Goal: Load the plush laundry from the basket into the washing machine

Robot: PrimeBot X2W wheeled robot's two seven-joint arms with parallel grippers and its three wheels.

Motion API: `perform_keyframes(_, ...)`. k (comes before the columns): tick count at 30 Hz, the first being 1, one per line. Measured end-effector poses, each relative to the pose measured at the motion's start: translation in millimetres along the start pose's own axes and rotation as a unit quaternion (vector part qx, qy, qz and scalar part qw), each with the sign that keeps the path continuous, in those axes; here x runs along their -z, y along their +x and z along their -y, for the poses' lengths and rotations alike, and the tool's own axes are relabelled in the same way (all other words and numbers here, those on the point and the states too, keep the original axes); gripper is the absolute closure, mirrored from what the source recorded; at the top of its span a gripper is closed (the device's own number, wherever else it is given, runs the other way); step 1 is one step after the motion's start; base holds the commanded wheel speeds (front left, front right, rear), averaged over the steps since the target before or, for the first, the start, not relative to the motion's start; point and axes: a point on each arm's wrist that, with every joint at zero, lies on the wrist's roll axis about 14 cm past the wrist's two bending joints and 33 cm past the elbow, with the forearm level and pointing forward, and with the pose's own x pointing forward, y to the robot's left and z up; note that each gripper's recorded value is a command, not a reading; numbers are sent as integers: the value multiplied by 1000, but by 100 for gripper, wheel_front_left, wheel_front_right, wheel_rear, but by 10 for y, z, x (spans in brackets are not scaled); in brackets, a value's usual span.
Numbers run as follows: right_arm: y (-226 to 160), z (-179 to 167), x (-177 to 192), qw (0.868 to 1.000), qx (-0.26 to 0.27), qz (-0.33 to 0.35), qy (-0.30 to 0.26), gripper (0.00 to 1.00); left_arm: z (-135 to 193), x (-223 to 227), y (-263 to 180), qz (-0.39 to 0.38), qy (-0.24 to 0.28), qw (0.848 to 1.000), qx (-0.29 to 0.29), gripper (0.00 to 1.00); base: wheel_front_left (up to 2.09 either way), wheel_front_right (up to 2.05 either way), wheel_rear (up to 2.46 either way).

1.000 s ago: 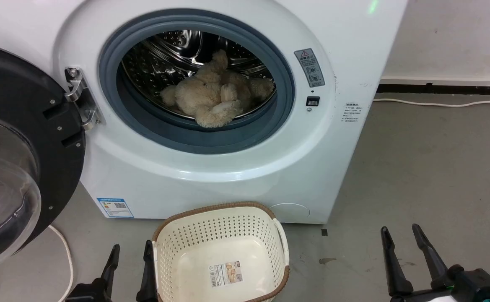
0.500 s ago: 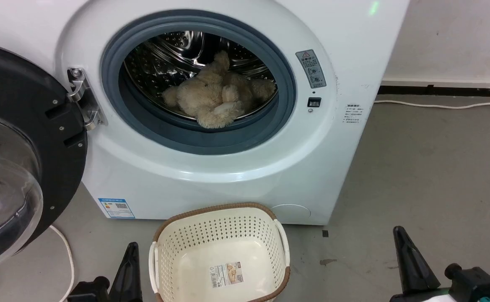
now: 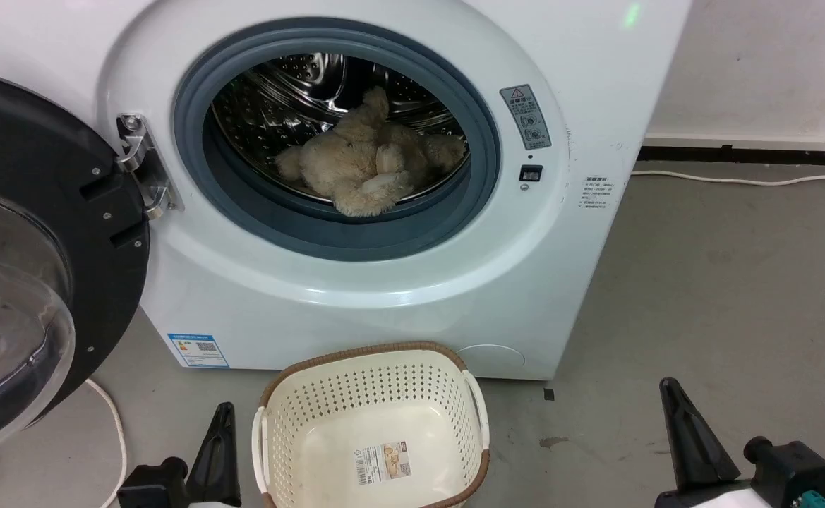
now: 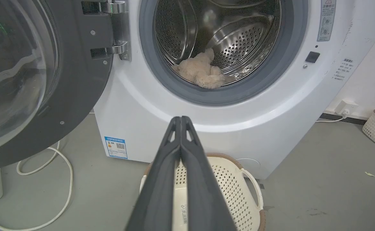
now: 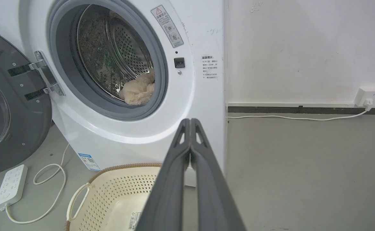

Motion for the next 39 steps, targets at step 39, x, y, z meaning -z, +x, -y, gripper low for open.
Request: perform_keyframes(39, 90, -23, -14, 999, -9, -23, -34, 100, 6, -119, 69, -4, 38, 999, 5, 100, 0, 0, 0)
